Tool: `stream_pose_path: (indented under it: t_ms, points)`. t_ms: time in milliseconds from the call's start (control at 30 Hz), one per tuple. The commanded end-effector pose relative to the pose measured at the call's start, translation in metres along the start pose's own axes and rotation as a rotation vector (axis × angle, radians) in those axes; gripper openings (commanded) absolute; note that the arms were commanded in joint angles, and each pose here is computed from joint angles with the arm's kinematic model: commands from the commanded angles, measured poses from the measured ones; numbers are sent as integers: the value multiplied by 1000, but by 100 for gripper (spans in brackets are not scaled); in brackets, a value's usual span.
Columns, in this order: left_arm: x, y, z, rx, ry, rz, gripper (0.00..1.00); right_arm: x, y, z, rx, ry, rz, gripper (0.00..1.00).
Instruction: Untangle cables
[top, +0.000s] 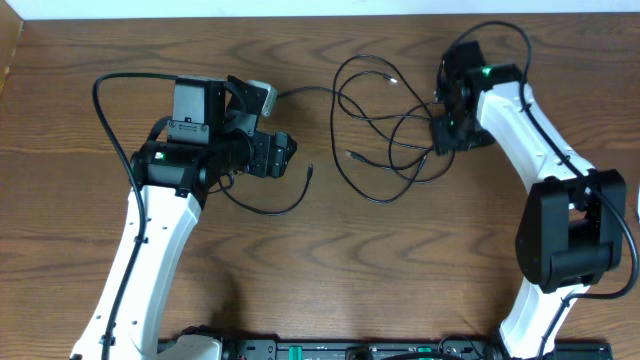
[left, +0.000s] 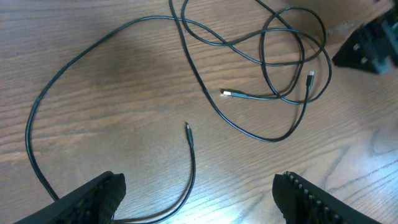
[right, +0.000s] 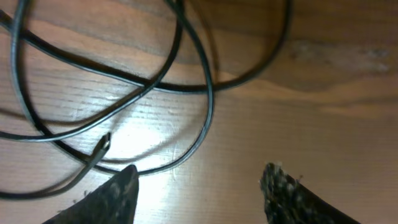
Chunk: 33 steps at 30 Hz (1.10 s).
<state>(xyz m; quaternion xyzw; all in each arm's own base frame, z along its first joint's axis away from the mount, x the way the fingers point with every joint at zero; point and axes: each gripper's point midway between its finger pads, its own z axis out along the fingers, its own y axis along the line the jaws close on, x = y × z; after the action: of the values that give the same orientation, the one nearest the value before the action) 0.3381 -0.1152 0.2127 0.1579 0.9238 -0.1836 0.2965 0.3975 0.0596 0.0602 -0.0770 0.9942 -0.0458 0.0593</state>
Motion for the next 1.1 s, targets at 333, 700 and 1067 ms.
stream_pose_path:
  t_ms: [333,700,1067]
  points:
    - [-2,-1,-2,-1,-7,3,81,21,5,49,-8,-12,106,45]
    - [-2,-1,-2,-1,-7,4,82,28,9,69,-14,-37,177,1]
    - [-2,-1,-2,-1,-7,6,81,-72,-2,-129,-86,-411,172,1]
